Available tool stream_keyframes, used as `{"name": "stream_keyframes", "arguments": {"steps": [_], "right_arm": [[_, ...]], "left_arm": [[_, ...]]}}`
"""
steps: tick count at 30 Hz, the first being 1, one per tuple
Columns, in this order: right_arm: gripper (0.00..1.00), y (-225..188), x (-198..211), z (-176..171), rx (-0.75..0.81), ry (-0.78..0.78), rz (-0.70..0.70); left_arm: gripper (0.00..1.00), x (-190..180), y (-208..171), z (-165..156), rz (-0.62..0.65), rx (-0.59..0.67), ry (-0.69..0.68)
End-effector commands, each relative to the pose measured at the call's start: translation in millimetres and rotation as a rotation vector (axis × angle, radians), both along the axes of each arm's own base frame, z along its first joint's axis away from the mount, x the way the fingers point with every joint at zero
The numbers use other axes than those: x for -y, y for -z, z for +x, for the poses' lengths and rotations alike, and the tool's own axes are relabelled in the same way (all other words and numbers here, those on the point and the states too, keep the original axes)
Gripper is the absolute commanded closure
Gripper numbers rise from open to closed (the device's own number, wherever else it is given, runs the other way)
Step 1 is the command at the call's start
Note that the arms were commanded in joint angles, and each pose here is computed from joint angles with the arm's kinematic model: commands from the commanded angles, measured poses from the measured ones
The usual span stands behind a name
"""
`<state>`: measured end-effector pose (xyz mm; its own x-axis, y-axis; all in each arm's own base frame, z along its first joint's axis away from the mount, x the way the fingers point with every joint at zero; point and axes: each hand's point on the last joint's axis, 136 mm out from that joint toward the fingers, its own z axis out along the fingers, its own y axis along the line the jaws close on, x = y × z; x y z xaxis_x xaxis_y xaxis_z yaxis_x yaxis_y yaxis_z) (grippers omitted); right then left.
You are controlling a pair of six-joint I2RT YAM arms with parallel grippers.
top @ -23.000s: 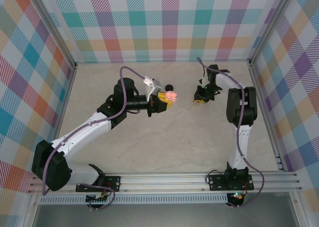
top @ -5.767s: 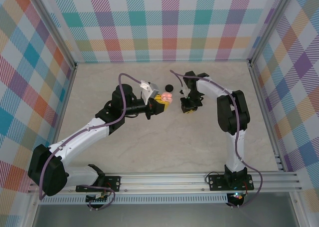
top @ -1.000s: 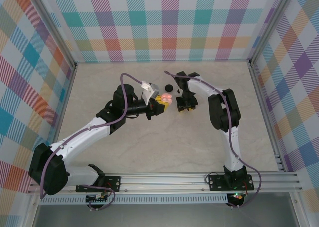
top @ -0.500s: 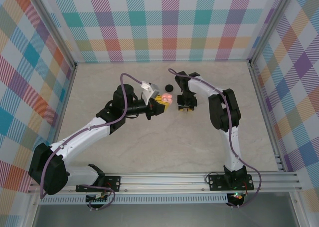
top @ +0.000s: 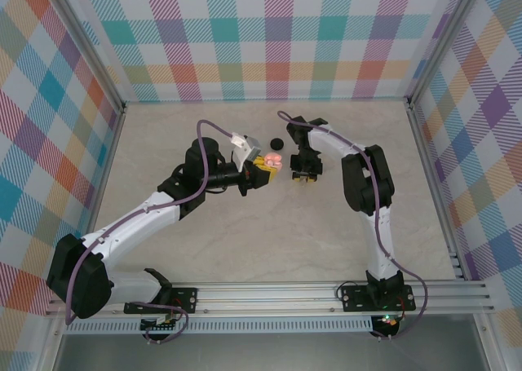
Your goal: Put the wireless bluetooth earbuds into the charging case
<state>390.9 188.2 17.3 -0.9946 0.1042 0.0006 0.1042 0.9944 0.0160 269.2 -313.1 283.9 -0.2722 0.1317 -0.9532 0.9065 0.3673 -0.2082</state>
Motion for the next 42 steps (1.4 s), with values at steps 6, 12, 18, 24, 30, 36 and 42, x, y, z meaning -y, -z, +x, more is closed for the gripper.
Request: {"name": "stream_keyframes", "arguments": {"steps": [6,12,18,24,30,36,42], "right_arm": [[0.68,18.6,8.7,-7.1,-0.037,0.042,-0.024],[0.75,26.6,14.2,-9.4,-0.050,0.024,-0.057],[0.78,26.5,16.8,-7.8,-0.030,-0.017,-0.066],[0.79,8.1,12.0,-0.2,0.074,-0.082,-0.011],[0.79,-18.2,12.0,5.8,0.195,-0.120,0.029],[0.79,-41.3,11.9,6.5,0.292,-0.130,0.069],[0.79,-73.4,11.7,3.7,0.388,-0.135,0.112]], "left_arm": [[0.93,4.0,-10.6,-4.9,-0.015,0.012,0.019],[0.94,4.6,-8.4,-4.8,-0.013,0.006,0.021],[0.93,4.5,-7.3,-5.5,-0.013,0.003,0.021],[0.93,4.8,-2.2,-2.4,-0.010,-0.012,0.007],[0.93,4.5,14.0,13.8,0.004,-0.070,-0.070],[0.93,5.3,34.3,30.1,0.021,-0.143,-0.140],[0.93,5.3,53.3,41.7,0.044,-0.192,-0.186]]}}
